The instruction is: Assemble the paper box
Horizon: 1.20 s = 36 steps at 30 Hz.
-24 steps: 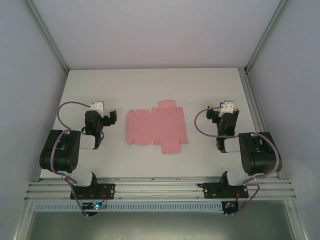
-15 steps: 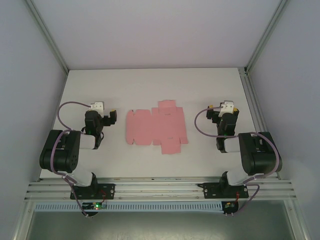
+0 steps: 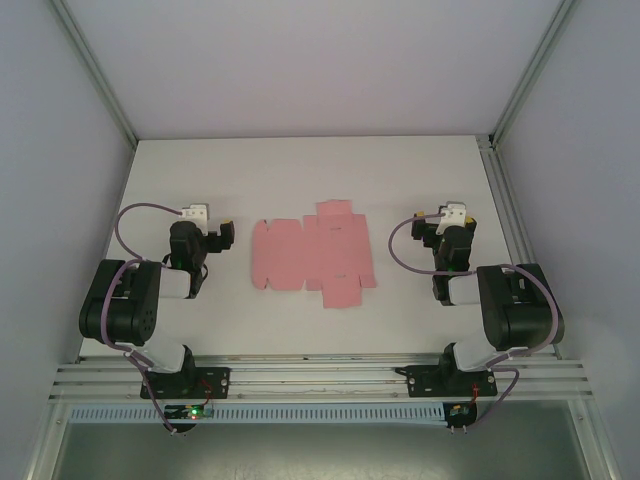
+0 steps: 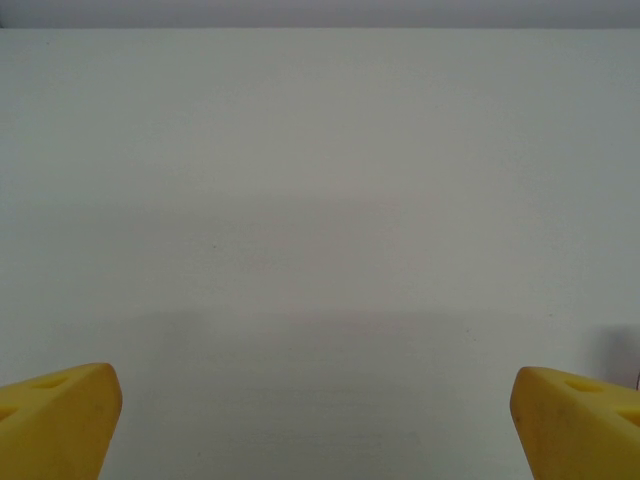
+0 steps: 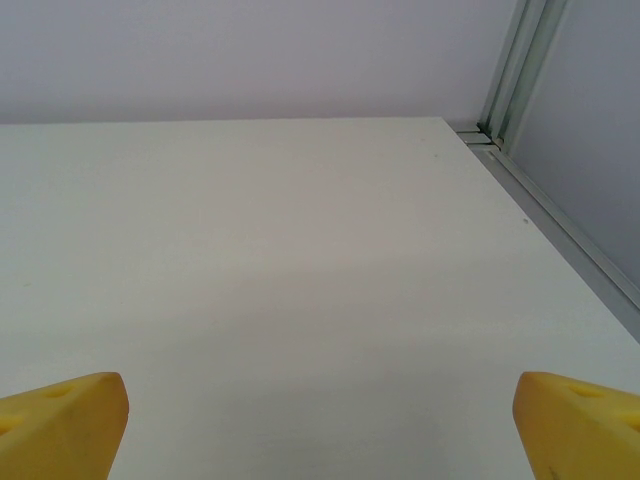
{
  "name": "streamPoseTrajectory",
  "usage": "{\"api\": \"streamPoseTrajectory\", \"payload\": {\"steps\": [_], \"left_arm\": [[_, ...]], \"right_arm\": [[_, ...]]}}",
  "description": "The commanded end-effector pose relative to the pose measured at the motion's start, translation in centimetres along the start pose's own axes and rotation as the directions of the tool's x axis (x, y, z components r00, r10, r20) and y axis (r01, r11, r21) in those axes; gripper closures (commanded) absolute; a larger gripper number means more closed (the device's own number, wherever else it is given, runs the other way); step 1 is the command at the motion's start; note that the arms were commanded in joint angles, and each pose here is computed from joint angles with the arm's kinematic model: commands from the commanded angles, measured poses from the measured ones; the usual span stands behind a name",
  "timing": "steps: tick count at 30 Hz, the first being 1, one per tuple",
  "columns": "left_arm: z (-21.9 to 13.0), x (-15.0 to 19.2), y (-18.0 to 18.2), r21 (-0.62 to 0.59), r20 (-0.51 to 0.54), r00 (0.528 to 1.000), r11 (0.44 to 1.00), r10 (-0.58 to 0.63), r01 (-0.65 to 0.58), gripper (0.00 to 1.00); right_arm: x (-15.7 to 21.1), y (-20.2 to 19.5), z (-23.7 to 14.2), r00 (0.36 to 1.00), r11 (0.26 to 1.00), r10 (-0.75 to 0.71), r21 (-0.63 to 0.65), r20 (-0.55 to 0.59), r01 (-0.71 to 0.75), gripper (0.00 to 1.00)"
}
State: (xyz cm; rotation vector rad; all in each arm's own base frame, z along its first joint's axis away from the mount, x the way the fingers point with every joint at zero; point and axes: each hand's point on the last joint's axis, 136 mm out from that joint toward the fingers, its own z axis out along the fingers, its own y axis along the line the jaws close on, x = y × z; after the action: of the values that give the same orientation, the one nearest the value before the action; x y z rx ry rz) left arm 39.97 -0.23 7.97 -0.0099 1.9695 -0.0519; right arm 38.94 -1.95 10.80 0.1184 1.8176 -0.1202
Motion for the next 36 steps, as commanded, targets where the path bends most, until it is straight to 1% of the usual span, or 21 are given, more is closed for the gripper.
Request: {"api": "streamPoseTrajectory", "payload": {"steps": [1,14,15,16,17,19,20,22,24,26,27,29,31,32,34,36], "left_arm": [[-0.3,-0.5,0.1,-0.002,0.008,1.000,1.000,-0.003,0.003,0.00],[-0.3,-0.7,0.2,-0.010,0.015,1.000,1.000,-0.005,0.005,0.00],[-0.3,-0.9,0.3,-0.016,-0.004,1.000,1.000,-0.008,0.008,0.00],[-0.5,-1.7,0.5,-0.029,0.000,1.000,1.000,-0.013,0.013,0.00],[-0.9,-2.5,0.8,-0.048,-0.016,1.000,0.999,-0.019,0.018,0.00],[-2.4,-4.5,1.4,-0.094,-0.057,0.996,0.994,-0.069,0.064,0.00],[-3.3,-5.7,1.3,-0.095,-0.063,0.994,0.992,-0.091,0.085,0.00],[-4.7,-6.7,0.3,-0.058,-0.121,0.981,0.987,-0.154,0.148,0.00],[-5.6,-6.7,-1.3,0.006,-0.206,0.950,0.970,-0.235,0.242,0.00],[-6.1,-5.7,-3.2,0.056,-0.322,0.893,0.935,-0.315,0.350,0.00],[-6.2,-5.1,-4.1,0.081,-0.372,0.865,0.917,-0.337,0.391,0.00],[-6.4,-3.8,-5.8,0.115,-0.464,0.807,0.878,-0.366,0.464,0.00],[-6.4,-2.8,-6.9,0.126,-0.521,0.757,0.842,-0.394,0.524,0.00],[-6.5,-2.1,-7.3,0.121,-0.549,0.727,0.821,-0.412,0.557,0.00],[-6.7,-1.4,-8.3,0.153,-0.590,0.706,0.804,-0.392,0.575,0.00],[-6.5,-0.3,-8.5,0.151,-0.608,0.700,0.811,-0.375,0.565,0.00]], "right_arm": [[-0.6,0.5,-0.2,1.000,1.000,0.005,-0.021,0.020,-0.004,0.02],[-0.6,0.5,-0.4,1.000,1.000,0.005,-0.021,0.023,-0.004,0.02],[-1.1,0.4,-0.3,0.999,1.000,0.010,-0.019,0.038,-0.009,0.02],[-1.5,0.6,-0.3,0.999,1.000,0.006,-0.024,0.033,-0.005,0.02],[-2.3,0.6,-0.4,1.000,1.000,-0.001,-0.027,0.027,0.002,0.02],[-4.2,0.4,-1.3,1.000,1.000,-0.009,0.001,0.001,0.009,0.02],[-5.2,0.5,-1.9,1.000,1.000,0.012,-0.003,-0.010,-0.012,0.02],[-6.8,1.0,-3.2,0.994,0.996,0.079,-0.024,-0.071,-0.081,0.02],[-7.2,2.6,-4.6,0.975,0.986,0.127,-0.086,-0.180,-0.144,0.02],[-6.7,4.4,-5.9,0.942,0.967,0.176,-0.128,-0.286,-0.219,0.02],[-6.2,5.5,-6.4,0.922,0.956,0.185,-0.156,-0.340,-0.249,0.02],[-4.6,7.8,-7.4,0.872,0.930,0.178,-0.213,-0.455,-0.300,0.02],[-2.9,10.1,-8.3,0.819,0.903,0.166,-0.250,-0.549,-0.351,0.04],[-1.8,11.2,-8.9,0.781,0.887,0.162,-0.259,-0.603,-0.383,0.05],[-0.1,13.1,-9.8,0.725,0.850,0.138,-0.295,-0.675,-0.437,0.07],[1.2,14.0,-10.3,0.680,0.831,0.127,-0.297,-0.722,-0.471,0.09]]}}
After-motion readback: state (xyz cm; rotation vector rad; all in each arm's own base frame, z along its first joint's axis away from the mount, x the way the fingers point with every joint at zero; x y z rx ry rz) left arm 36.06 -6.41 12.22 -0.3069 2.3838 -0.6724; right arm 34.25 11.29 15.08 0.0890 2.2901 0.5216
